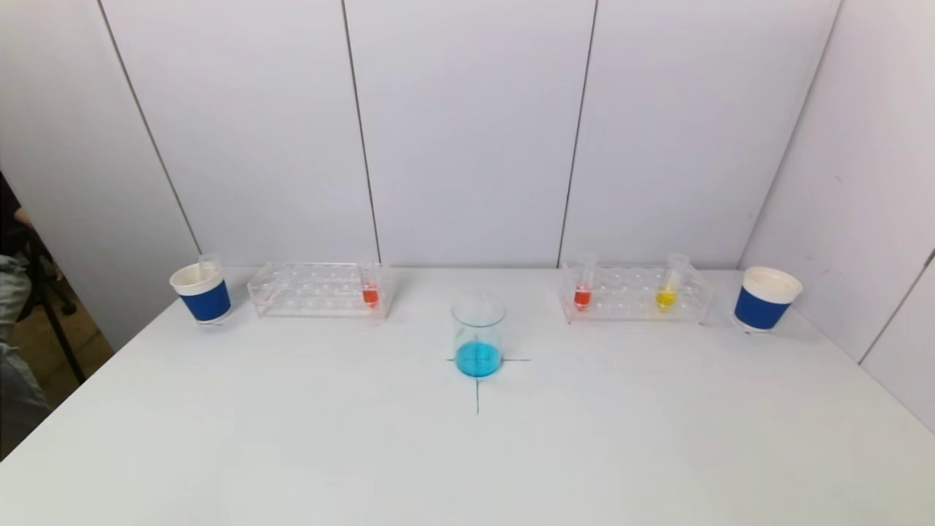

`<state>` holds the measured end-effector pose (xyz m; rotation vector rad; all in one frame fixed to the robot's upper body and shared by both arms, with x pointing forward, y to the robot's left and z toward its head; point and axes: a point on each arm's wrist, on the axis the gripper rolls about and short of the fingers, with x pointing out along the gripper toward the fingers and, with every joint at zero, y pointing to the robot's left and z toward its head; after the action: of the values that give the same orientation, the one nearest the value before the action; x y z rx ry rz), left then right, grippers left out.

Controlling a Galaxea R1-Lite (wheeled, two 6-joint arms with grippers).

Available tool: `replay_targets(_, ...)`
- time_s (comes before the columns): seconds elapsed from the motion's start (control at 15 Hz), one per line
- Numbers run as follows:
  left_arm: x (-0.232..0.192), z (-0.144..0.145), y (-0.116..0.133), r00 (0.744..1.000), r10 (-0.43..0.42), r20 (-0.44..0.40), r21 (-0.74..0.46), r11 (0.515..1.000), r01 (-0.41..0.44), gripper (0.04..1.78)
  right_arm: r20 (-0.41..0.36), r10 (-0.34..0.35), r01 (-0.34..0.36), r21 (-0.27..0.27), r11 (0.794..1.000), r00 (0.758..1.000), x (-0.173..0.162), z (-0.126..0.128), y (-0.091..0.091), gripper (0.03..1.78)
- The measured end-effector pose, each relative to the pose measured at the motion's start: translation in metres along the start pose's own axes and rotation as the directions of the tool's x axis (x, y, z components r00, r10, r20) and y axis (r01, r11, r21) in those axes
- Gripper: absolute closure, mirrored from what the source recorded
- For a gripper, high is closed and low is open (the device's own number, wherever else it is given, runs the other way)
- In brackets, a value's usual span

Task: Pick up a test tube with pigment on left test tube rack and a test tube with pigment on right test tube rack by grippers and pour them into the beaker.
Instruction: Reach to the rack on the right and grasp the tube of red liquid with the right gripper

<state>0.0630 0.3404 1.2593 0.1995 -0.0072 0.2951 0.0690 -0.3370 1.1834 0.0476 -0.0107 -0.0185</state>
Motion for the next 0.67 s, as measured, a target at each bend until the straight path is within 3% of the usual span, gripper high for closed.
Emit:
replay_targets(0.27, -0.012, -0.035, -0.007, 0.988, -0.157, 0.002, -0.008, 0.988, 0.157, 0.06, 0.0, 0.0, 0.0, 0.0, 1.0, 1.0, 0.0, 0.0, 0.0, 0.04)
replay_targets(0.67, -0.006, -0.062, -0.017, 0.972, -0.235, -0.026, -0.077, 0.97, 0.232, 0.06, 0.0, 0.0, 0.0, 0.0, 1.0, 1.0, 0.0, 0.0, 0.0, 0.04)
